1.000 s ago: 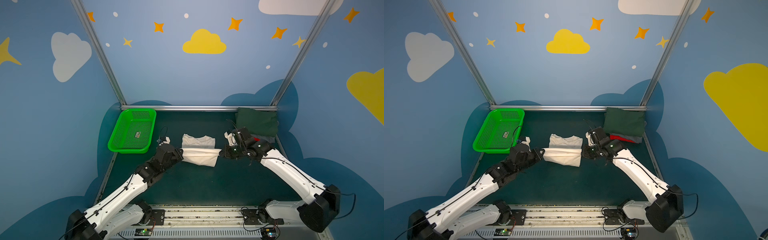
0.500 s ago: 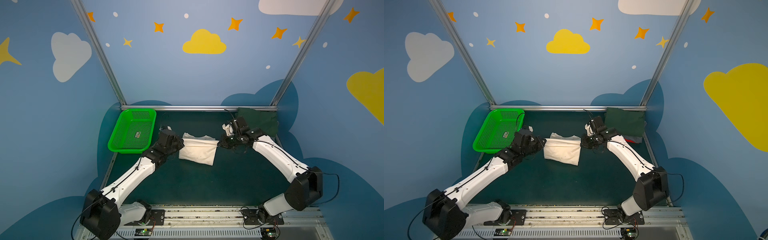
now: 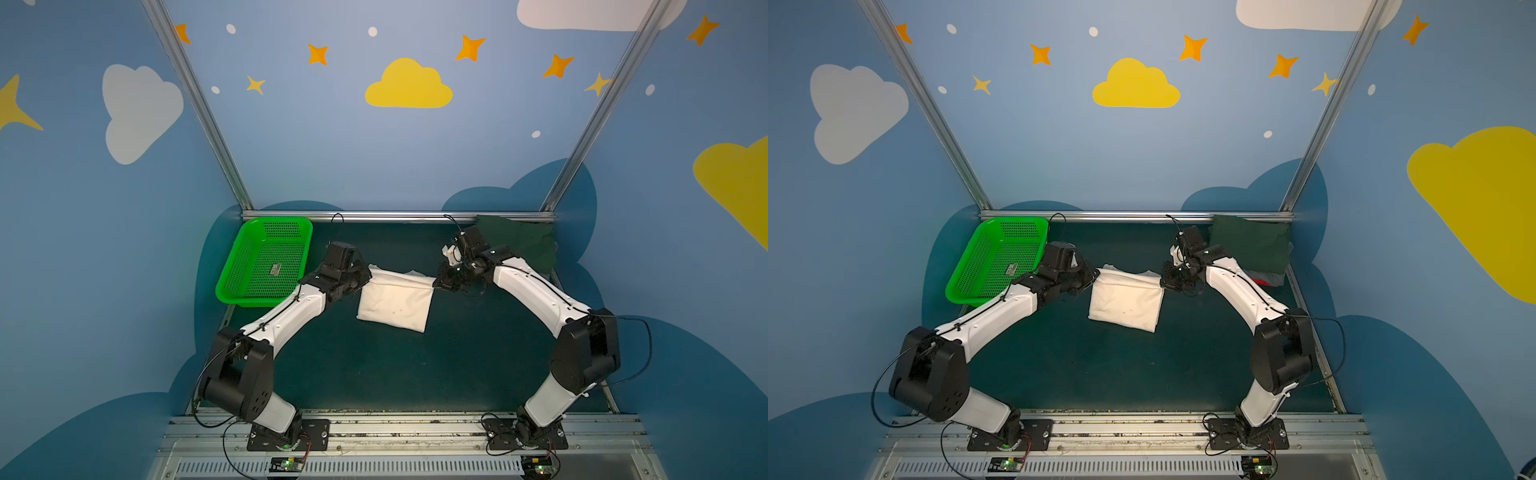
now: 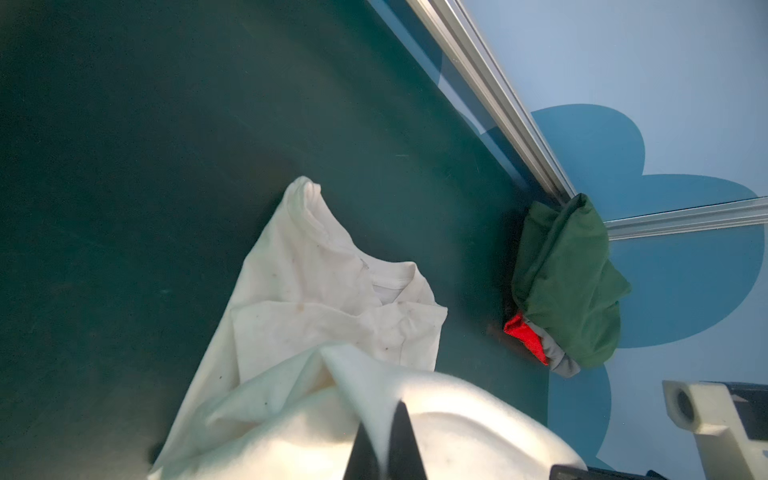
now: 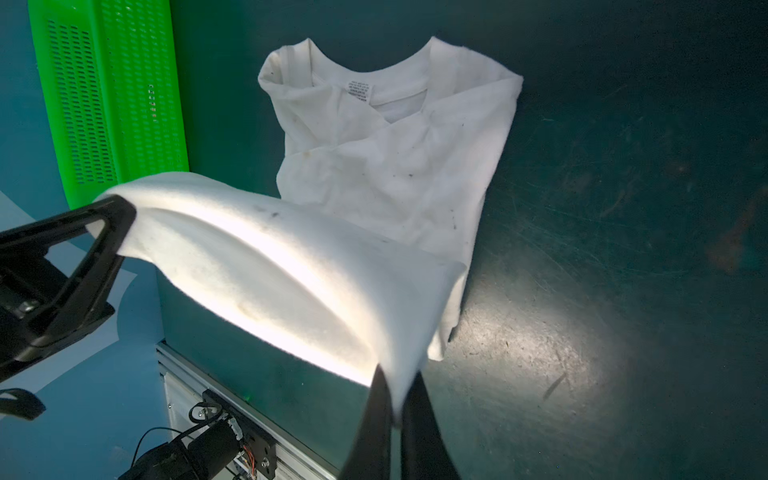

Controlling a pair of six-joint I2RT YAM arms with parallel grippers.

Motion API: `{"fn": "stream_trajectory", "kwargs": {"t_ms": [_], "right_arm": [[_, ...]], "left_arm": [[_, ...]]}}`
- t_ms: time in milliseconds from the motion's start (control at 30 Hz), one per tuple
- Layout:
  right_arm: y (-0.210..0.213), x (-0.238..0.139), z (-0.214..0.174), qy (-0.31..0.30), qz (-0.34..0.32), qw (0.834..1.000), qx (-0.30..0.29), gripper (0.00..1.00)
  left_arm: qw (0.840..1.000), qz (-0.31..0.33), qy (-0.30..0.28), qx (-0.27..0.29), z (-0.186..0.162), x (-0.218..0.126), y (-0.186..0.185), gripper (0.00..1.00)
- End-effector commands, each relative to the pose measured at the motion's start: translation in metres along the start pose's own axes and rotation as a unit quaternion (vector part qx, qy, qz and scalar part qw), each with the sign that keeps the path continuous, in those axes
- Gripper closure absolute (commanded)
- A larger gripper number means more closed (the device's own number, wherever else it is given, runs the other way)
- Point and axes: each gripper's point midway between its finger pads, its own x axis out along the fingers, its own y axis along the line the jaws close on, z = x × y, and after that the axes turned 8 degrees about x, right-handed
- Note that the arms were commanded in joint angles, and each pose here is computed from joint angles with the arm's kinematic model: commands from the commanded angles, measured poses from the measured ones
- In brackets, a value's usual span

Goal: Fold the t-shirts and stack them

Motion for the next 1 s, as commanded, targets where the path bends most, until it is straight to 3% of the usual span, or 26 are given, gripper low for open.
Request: {"fn": "stream_trajectory", "kwargs": {"t_ms": [0,233,267,300,333,367,467,500,633,800,967], "right_arm": [[-0.007,0.003,0.011,0.002,-0.012,1.0,0.01,1.0],[-0.019,0.033,0.037,0.02,-0.018,0.999,0.017,1.0],[-0.021,0.039,0.043,0.02,-0.018,1.0,0.016,0.97],[-0.027,0.047,0.051,0.022,-0.022,0.999,0.02,0.69],[-0.033,0.053,0.058,0.02,-0.029,0.999,0.025,0.48],[-0.039,0.058,0.064,0.019,-0.035,0.999,0.031,0.36],[-0.044,0.061,0.07,0.026,-0.033,0.999,0.03,0.16],[-0.044,0.059,0.068,0.024,-0.034,0.999,0.024,0.14],[-0.048,0.053,0.054,0.024,-0.03,0.999,0.022,0.12],[-0.056,0.067,0.032,0.042,-0.008,0.998,0.044,0.12],[-0.063,0.089,0.028,0.046,-0.01,0.997,0.053,0.13]], "left_arm": [[1.0,-0.021,-0.002,0.01,0.016,0.008,-0.01,0.97],[1.0,-0.001,-0.001,-0.009,0.029,0.035,0.007,0.97],[1.0,0.007,-0.01,-0.013,0.033,0.042,0.013,0.93],[0.999,0.023,-0.032,-0.012,0.043,0.049,0.022,0.74],[0.999,0.034,-0.04,-0.013,0.048,0.057,0.029,0.56],[0.998,0.037,-0.041,-0.014,0.055,0.066,0.034,0.47],[0.998,0.046,-0.035,0.004,0.071,0.081,0.041,0.07],[0.998,0.054,-0.036,0.014,0.073,0.082,0.044,0.04],[0.996,0.073,-0.03,0.032,0.068,0.076,0.052,0.02],[0.999,0.024,0.008,0.021,0.038,0.074,0.049,0.04],[0.999,0.013,0.043,0.015,0.004,0.072,0.06,0.09]]}}
